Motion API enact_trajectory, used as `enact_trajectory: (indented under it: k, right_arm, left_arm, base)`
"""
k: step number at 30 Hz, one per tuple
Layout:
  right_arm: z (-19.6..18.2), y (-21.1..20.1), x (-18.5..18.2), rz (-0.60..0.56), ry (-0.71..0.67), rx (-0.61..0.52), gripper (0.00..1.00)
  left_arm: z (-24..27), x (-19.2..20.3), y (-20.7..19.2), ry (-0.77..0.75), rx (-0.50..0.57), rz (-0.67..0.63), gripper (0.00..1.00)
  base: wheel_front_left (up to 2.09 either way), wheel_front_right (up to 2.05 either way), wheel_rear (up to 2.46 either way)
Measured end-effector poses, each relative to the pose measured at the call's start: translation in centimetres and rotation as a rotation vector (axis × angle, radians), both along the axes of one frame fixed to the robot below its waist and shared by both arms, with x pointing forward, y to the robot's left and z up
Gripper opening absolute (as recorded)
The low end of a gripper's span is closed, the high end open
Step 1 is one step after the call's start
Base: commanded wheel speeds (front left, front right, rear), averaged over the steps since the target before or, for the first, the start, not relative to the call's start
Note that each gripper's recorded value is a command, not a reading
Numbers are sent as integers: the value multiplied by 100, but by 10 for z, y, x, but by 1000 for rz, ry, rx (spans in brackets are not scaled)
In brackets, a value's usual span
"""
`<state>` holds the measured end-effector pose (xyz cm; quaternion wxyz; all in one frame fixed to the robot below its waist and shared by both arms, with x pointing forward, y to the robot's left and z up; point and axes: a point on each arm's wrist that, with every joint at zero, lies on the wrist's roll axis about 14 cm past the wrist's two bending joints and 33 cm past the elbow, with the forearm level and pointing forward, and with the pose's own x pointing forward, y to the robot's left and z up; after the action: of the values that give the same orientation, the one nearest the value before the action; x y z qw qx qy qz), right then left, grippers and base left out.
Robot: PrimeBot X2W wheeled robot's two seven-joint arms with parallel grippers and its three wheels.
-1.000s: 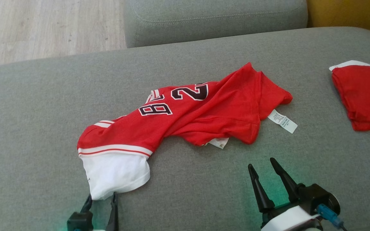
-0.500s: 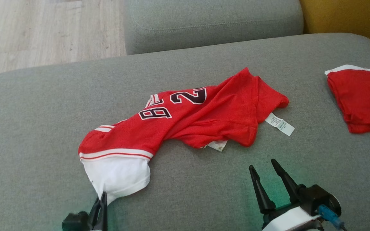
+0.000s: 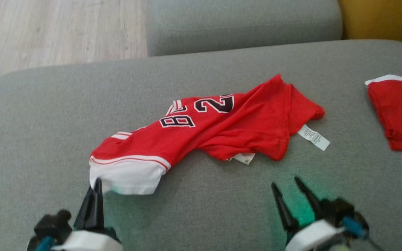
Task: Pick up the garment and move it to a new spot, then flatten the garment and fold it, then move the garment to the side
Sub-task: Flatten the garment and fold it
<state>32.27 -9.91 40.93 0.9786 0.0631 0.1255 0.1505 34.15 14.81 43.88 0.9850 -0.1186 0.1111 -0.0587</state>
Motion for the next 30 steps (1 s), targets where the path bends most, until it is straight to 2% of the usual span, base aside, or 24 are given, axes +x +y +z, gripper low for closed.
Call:
enact_trajectory:
  k: [11,14,21,22,26,27,30]
  right_arm:
    - [-1,-38,87,-98,28,4,100]
    - [-12,-42,93,-92,74,-23,100]
    - [-25,-30,94,-80,142,19,100]
    - [-25,-28,93,-77,148,24,87]
    - [-29,-24,90,-83,170,60,59]
    - [-30,-23,89,-82,175,64,49]
    - [-32,-21,88,-77,186,70,46]
  left_arm:
    - [47,49,3,-121,-85,25,0]
    - [50,50,4,-126,-91,28,0]
    - [55,50,7,-141,-92,40,0]
    - [55,50,7,-139,-91,43,0]
    - [56,49,9,-138,-86,47,0]
    - [57,49,9,-138,-85,50,0]
    - [58,49,10,-141,-83,53,0]
  base:
    - [0,0,0]
    - [0,0,0]
    - [0,0,0]
    - [0,0,0]
    - [0,0,0]
    - [0,0,0]
    - [0,0,0]
